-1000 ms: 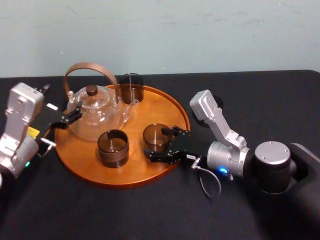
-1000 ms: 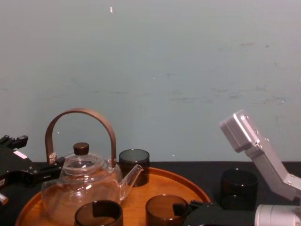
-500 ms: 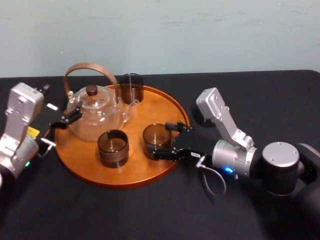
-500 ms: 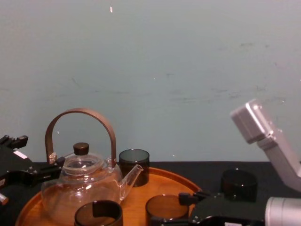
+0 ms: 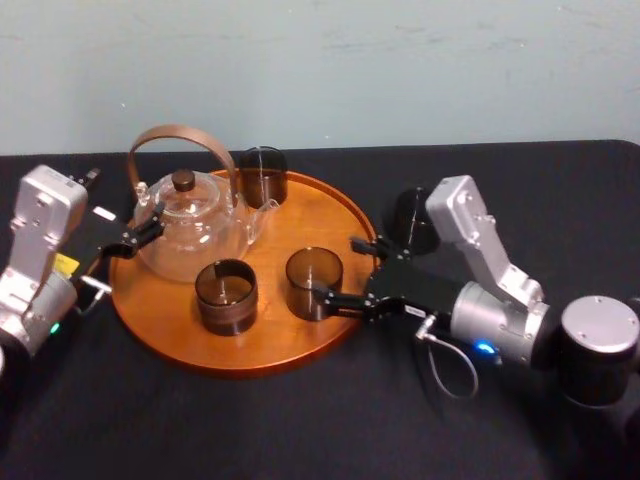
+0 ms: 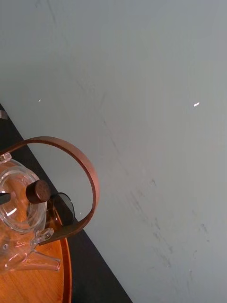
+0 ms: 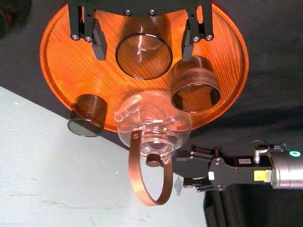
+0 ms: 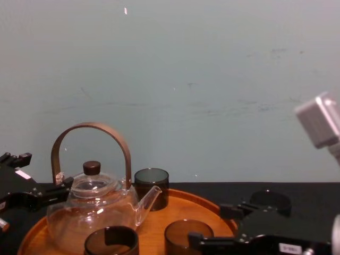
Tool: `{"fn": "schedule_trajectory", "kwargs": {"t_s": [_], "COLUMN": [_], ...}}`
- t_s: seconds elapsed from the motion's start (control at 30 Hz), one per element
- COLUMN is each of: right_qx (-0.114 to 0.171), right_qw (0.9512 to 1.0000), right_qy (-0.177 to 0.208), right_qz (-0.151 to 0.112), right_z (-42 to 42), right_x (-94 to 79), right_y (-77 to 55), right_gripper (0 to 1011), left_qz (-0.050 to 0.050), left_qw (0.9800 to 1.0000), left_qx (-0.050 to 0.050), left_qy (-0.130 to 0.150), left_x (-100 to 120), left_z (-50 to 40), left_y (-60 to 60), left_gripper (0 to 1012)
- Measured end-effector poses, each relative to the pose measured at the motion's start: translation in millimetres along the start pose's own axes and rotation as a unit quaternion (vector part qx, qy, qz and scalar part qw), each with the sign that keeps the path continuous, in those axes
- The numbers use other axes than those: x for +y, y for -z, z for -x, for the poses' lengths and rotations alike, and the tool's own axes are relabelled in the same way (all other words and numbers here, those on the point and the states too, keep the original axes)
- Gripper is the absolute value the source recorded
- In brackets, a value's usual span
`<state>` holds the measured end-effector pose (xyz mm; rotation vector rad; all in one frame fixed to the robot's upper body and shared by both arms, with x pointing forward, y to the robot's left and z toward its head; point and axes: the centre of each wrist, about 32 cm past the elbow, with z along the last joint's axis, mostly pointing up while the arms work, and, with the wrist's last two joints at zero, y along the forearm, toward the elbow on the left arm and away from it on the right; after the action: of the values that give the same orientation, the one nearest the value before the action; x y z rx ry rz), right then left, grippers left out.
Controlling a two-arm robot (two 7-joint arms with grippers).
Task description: Pick up the glass from the table and place it on the tray.
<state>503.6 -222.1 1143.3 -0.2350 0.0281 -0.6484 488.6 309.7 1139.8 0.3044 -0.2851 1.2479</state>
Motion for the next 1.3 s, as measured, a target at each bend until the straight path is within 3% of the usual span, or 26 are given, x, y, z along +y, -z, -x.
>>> {"fn": "schedule_trajectory", "kwargs": {"t_s": [0.3,0.53,0.7,1.03,1.3], "right_qx": [0.02,0.039,0.047,0.061,0.07], "right_qw": [0.9995,0.9978,0.9946,0.9892,0.986], "right_qy": [0.025,0.054,0.092,0.133,0.151], "right_qz": [-0.002,0.002,0.0,-0.005,-0.002], "right_z": [-2.7,-14.4,-28.6,-46.6,-57.3], "right_x": [-24.5,-41.8,-53.6,-62.0,-58.9], "right_y": [8.7,16.6,20.9,24.4,26.7], "right_gripper": [1002,1003,1002,1002,1002], "left_qz": [0.0,0.0,0.0,0.0,0.0], "left_qw": [1.0,1.0,1.0,1.0,1.0], "left_qx": [0.0,0.0,0.0,0.0,0.0], "left_qy": [0.0,0.0,0.0,0.0,0.0], "left_x": [0,0,0,0,0], "left_z": [0.0,0.0,0.0,0.0,0.0], "left_y": [0.0,0.0,0.0,0.0,0.0], "left_gripper": [1002,1001,1001,1001,1001]}}
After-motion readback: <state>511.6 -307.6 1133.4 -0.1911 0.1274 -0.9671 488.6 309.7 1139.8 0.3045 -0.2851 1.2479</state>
